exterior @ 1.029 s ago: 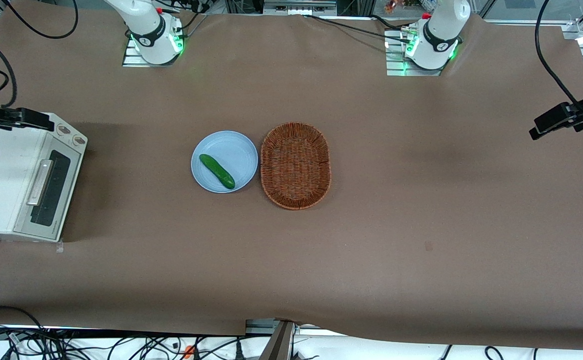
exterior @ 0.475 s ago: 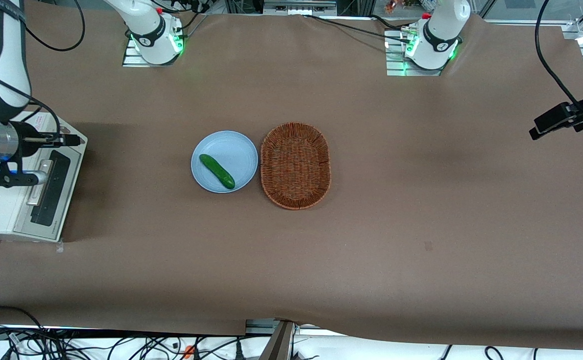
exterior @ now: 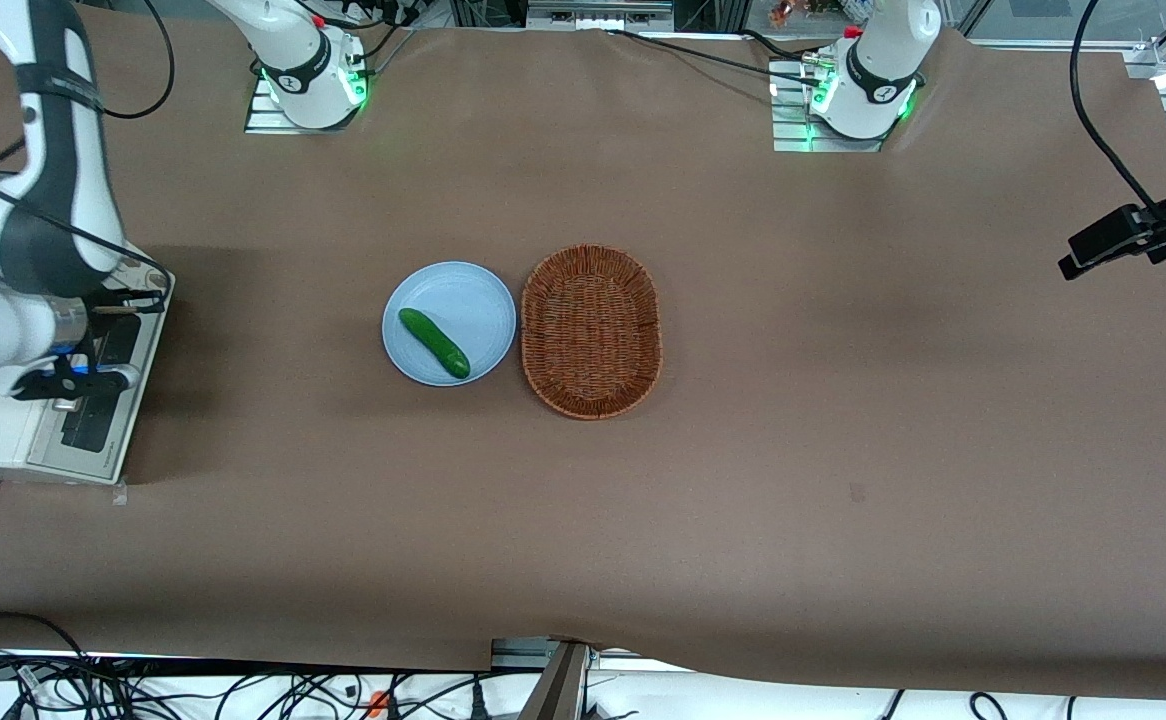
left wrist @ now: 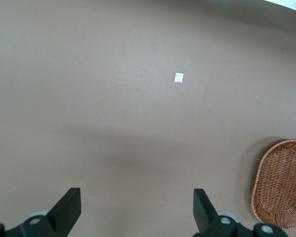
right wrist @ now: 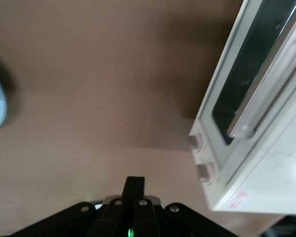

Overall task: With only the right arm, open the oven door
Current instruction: 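Move the right gripper down to the toaster oven's door handle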

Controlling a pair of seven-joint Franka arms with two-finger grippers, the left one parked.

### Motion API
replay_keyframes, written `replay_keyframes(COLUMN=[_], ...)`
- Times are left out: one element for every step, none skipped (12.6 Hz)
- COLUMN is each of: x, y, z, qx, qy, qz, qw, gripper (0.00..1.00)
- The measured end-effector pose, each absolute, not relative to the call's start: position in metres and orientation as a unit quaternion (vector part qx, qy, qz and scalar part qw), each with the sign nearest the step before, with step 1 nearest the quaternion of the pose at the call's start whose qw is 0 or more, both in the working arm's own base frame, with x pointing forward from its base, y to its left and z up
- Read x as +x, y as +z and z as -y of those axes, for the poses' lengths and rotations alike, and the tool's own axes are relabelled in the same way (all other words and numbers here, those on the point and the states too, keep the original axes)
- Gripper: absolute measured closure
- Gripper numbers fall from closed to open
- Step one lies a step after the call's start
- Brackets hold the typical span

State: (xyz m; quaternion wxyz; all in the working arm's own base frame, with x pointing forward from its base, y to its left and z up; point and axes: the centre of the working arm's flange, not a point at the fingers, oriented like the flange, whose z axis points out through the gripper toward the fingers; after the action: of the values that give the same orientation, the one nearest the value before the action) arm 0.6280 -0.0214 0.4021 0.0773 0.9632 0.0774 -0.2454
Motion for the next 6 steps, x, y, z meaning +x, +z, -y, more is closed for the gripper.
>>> replay_keyframes(x=[0.631,0.633,0.634,0.635,0.636,0.637], y=[0.39,0.377,0.365,0.355,0.346,0.339], z=[0.018,0.018,0.022,0.029,0.034,0.038], qx=[0.96,0.958,0.953,0.944,0.934,0.926], qy=[-0.242,-0.24,-0.24,-0.242,-0.247,-0.253], qz=[-0.101,-0.12,-0.141,-0.169,-0.198,-0.221], qw=[0.093,0.105,0.121,0.144,0.163,0.173], gripper=[0.99,0.99,0.99,0.99,0.99,0.99])
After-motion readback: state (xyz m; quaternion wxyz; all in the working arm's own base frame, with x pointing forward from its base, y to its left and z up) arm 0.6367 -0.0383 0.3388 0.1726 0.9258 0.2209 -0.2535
